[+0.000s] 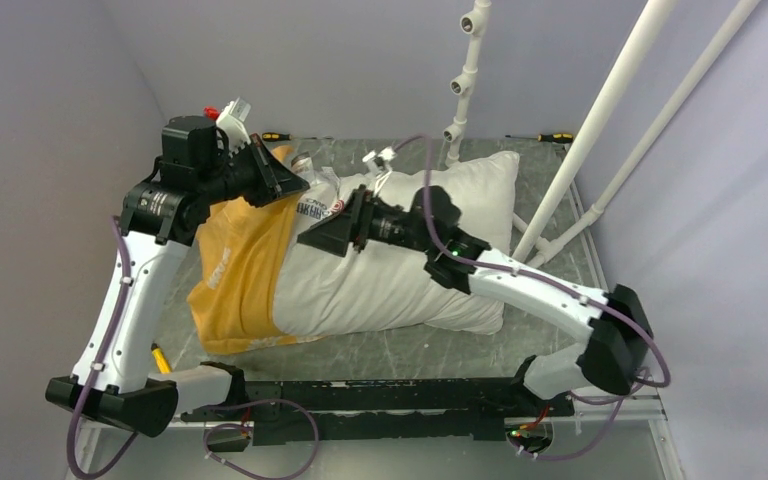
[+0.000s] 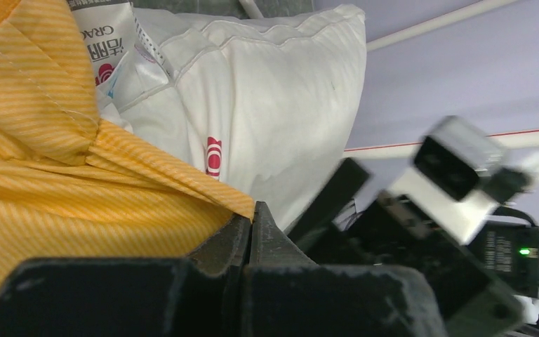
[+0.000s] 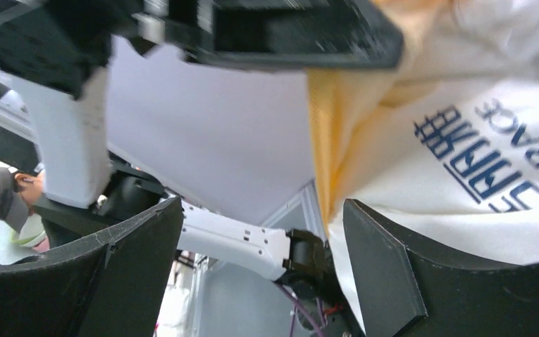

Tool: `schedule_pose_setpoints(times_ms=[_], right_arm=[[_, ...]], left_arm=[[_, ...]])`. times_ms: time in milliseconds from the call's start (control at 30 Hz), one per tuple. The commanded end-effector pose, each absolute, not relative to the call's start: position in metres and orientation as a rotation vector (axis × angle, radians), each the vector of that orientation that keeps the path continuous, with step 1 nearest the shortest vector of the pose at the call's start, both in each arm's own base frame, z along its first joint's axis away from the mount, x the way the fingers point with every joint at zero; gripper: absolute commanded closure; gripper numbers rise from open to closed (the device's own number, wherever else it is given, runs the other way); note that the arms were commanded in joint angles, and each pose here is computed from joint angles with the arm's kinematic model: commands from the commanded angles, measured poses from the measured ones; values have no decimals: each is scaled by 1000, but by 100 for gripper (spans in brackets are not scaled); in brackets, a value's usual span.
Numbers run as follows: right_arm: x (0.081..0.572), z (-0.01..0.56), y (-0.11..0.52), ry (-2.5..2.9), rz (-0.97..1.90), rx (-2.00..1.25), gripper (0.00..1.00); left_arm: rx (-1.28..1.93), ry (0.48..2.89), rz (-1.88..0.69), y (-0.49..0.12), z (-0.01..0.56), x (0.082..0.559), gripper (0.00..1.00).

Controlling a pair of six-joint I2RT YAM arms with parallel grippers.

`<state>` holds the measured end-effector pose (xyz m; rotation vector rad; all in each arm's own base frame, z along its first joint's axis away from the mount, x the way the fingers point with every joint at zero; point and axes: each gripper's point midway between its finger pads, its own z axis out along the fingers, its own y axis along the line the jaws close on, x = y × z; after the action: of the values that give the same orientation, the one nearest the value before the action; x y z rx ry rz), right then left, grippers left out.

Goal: Put the pillow into the pillowcase
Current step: Stuff the pillow into the pillowcase.

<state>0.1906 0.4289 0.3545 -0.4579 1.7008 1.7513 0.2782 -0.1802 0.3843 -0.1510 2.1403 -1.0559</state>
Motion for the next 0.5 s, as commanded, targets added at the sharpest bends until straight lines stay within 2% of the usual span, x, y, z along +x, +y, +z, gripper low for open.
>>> schedule_pose_setpoints(times_ms=[0, 133, 467], right_arm=[[196, 401, 409, 1492, 1686, -471, 12], [203, 402, 435, 1500, 1706, -568, 16], [216, 360, 488, 1619, 1848, -583, 36]], left_arm=[[-29, 1979, -1169, -191, 434, 255, 100], [-7, 1959, -1270, -201, 439, 252, 100], [-15, 1933, -1289, -201, 447, 248, 100]])
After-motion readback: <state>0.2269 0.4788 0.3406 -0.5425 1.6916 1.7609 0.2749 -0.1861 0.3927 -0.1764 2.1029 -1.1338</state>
